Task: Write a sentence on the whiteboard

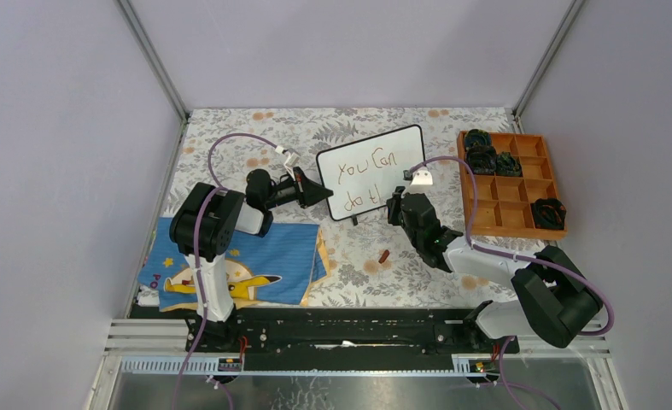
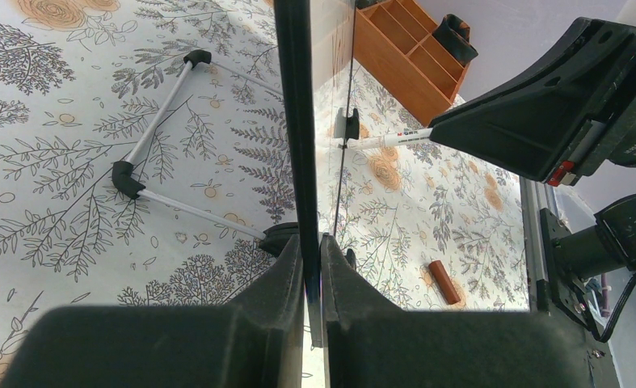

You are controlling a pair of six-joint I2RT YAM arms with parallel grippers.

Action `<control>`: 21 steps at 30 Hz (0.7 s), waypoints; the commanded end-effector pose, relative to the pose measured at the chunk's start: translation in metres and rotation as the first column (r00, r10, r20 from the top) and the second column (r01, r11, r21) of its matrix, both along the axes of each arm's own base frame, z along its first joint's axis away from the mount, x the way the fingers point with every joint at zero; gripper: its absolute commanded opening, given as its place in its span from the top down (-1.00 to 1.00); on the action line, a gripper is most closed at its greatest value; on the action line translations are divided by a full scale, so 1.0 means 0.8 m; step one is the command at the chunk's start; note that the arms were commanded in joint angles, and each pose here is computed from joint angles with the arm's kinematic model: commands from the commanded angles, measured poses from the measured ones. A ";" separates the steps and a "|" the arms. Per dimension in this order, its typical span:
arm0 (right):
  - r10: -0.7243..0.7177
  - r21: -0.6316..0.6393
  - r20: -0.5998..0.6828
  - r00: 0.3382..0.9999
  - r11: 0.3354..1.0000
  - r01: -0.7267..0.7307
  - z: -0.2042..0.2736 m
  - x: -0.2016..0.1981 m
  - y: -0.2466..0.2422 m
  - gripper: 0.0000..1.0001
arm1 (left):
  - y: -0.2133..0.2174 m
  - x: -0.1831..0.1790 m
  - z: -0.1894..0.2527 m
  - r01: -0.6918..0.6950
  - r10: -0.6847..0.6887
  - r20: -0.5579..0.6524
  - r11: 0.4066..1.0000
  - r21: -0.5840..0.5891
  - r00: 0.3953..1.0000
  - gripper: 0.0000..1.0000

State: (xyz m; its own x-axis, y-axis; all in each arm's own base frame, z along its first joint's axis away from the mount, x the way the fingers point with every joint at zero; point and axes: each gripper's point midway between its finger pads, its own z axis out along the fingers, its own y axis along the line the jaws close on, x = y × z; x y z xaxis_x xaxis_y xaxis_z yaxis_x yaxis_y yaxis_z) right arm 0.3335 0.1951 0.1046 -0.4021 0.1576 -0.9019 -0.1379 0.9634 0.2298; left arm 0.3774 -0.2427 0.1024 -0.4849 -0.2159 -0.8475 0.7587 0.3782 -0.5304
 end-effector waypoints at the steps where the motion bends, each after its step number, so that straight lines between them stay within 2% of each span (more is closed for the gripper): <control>1: -0.014 0.038 0.062 0.998 0.999 0.012 0.036 0.016 0.006 1.00 | -0.007 -0.019 -0.046 0.032 -0.026 -0.090 0.997 0.074 0.996 1.00; 21: -0.032 0.016 0.095 0.995 0.999 0.031 0.054 0.031 0.006 1.00 | -0.008 -0.020 -0.047 0.035 -0.028 -0.092 0.996 0.077 0.995 1.00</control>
